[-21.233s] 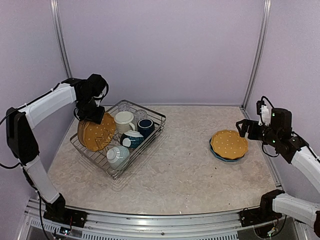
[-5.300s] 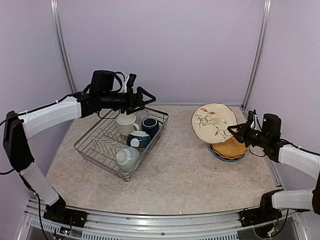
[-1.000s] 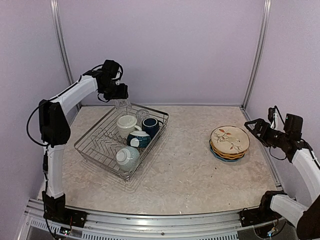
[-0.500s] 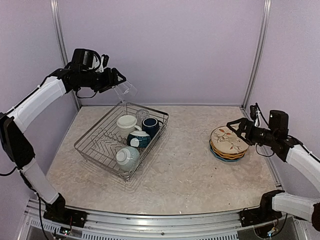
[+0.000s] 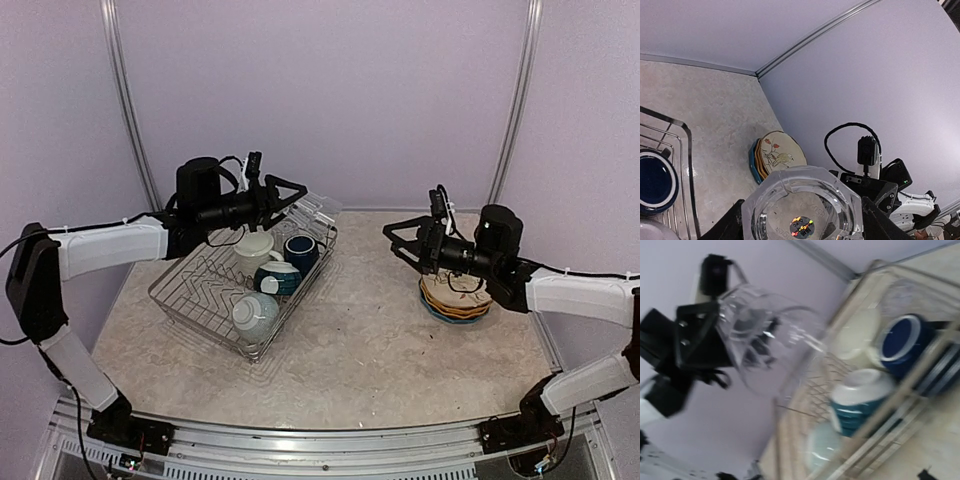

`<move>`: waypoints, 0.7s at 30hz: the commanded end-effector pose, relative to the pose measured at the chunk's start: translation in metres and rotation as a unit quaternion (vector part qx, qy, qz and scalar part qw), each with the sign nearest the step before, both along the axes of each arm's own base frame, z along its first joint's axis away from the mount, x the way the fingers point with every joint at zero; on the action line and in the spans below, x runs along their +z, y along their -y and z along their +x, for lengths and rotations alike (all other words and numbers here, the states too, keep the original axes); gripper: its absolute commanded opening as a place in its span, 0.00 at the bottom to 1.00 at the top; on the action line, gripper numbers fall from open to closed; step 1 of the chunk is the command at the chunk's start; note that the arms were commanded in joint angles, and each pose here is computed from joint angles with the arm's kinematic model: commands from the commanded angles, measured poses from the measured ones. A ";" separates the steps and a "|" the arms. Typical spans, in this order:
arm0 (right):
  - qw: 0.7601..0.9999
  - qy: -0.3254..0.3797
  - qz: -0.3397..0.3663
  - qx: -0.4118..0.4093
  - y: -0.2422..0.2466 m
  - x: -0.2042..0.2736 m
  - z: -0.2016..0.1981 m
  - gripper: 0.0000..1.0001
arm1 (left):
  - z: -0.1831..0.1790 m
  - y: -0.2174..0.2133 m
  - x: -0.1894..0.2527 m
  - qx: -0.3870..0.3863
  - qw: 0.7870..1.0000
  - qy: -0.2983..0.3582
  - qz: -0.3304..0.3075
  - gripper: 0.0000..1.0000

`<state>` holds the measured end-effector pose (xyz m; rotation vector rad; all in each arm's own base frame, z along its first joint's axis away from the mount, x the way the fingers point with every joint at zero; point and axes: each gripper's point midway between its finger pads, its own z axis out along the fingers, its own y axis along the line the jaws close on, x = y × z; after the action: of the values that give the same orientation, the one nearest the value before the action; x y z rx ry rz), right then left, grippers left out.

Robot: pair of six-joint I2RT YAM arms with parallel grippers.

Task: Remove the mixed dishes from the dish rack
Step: Pass from the left arm to the right

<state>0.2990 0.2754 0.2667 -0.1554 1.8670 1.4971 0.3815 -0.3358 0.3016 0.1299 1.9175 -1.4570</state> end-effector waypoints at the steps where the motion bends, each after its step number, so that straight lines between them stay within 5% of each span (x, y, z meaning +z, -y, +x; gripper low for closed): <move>1: 0.996 0.023 0.082 0.030 -0.018 0.036 -0.004 1.00 | -0.012 0.029 0.037 -0.031 0.993 0.087 -0.074 0.08; 12: 0.988 0.013 0.142 0.052 -0.033 0.044 -0.005 0.91 | -0.040 0.081 0.014 -0.055 0.978 0.165 -0.113 0.02; 21: 0.984 0.016 0.170 0.045 -0.027 0.048 -0.008 0.48 | -0.051 0.097 -0.003 -0.043 0.973 0.206 -0.100 0.00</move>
<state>0.2967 0.3041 0.3040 -0.0968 1.6344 1.8123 0.3358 -0.4326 0.2805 0.3642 1.5748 -1.5709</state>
